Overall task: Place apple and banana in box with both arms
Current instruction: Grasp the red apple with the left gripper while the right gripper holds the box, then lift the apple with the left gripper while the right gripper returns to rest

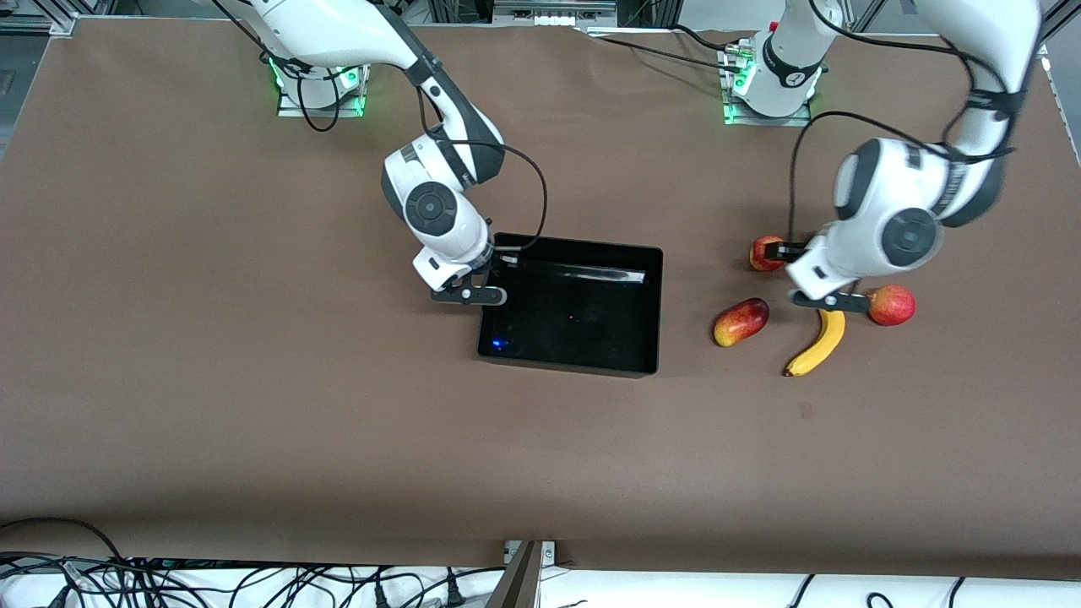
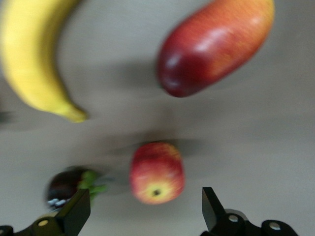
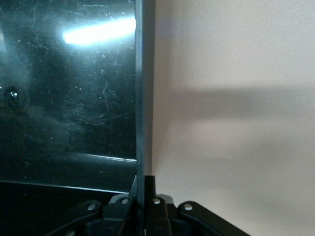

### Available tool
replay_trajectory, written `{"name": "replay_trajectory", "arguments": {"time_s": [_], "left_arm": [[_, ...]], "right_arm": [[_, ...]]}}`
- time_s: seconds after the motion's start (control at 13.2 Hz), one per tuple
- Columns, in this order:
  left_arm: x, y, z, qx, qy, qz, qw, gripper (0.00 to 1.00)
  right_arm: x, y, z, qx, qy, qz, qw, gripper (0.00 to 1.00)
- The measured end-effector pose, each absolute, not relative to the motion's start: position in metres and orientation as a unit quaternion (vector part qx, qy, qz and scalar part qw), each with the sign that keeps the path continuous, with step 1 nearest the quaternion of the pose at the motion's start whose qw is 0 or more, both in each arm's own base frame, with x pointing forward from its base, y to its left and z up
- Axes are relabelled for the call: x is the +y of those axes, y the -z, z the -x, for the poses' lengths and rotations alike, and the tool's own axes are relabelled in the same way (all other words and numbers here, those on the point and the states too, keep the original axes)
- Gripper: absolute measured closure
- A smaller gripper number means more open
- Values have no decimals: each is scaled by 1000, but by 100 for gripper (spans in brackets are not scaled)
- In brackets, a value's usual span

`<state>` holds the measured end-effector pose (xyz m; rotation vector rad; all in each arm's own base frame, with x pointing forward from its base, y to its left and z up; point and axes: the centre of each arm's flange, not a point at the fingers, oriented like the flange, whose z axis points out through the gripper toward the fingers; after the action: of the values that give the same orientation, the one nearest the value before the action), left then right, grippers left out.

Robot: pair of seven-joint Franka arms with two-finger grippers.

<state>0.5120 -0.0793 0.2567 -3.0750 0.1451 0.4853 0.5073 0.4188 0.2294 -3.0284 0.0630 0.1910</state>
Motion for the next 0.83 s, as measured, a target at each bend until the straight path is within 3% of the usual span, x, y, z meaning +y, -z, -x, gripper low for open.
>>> {"name": "replay_trajectory", "arguments": {"time_s": [0.38,0.45,0.76,0.83], "left_arm": [[-82,-232,-490,47,-157,986,12,0],[-82,-227,-488,47,-155,987,11,0],[-81,-195,-471,47,-150,988,6,0],[-81,-192,-470,47,-152,987,6,7]], "right_arm": [[430,-231,-499,-1,-57,997,46,95],[432,-233,-499,-2,-55,997,48,90],[428,-272,-524,7,-23,997,69,49],[416,-293,-537,18,-12,997,75,38]]}}
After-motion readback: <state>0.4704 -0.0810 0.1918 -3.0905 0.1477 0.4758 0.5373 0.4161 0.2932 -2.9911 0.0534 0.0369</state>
